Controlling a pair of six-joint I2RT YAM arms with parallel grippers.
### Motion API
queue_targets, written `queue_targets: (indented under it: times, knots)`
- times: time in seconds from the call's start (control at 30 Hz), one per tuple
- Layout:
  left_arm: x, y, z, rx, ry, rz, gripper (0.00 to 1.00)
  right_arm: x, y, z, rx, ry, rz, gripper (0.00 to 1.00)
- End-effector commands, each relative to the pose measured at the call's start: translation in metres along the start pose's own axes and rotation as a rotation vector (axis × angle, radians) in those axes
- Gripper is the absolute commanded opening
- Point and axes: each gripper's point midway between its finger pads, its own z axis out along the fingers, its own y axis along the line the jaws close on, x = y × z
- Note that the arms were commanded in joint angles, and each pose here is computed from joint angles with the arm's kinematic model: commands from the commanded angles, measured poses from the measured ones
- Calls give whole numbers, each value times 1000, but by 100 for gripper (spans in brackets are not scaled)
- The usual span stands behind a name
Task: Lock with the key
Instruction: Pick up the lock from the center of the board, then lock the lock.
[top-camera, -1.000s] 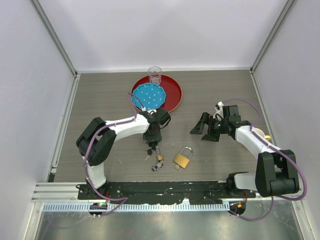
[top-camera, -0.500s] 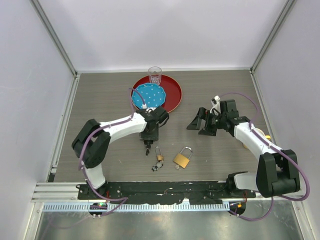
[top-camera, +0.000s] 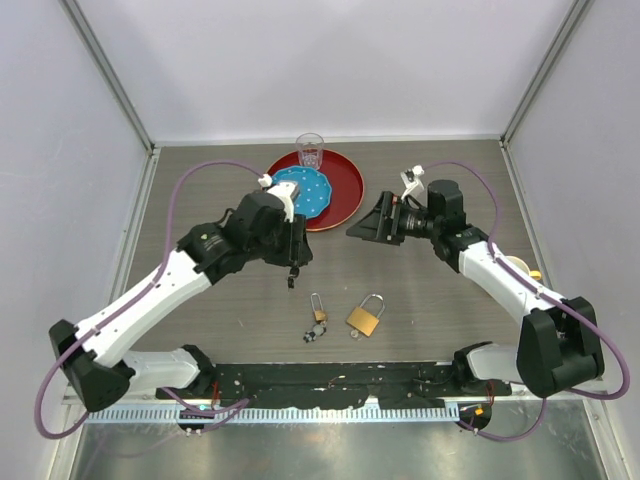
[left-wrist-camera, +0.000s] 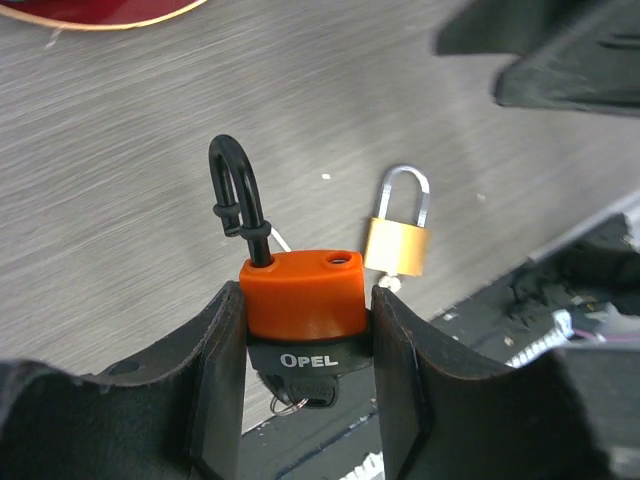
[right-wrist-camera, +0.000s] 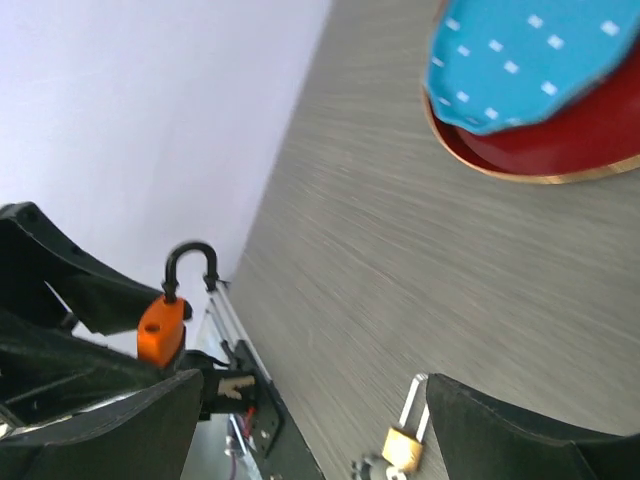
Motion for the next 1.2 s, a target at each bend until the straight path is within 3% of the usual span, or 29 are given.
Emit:
queue_targets:
  times: [0.0, 0.23, 0.63, 0.9, 1.17]
  knots:
    - [-3, -42, -22, 268, -22, 71, 0, -18, 73, -4, -263, -52, -152, 99]
    - [8, -66, -27, 423, 23, 71, 0, -2, 117, 8, -446, -8, -212, 99]
    - [3, -95, -42, 591, -3, 77, 0, -7, 102, 34, -478, -37, -156, 98]
    - [-3, -90, -44, 562, -51, 59, 0, 7, 138, 4, -743, -1, -72, 78]
    - [6, -84, -37, 535, -27, 44, 0, 34, 130, -6, -716, 54, -56, 71]
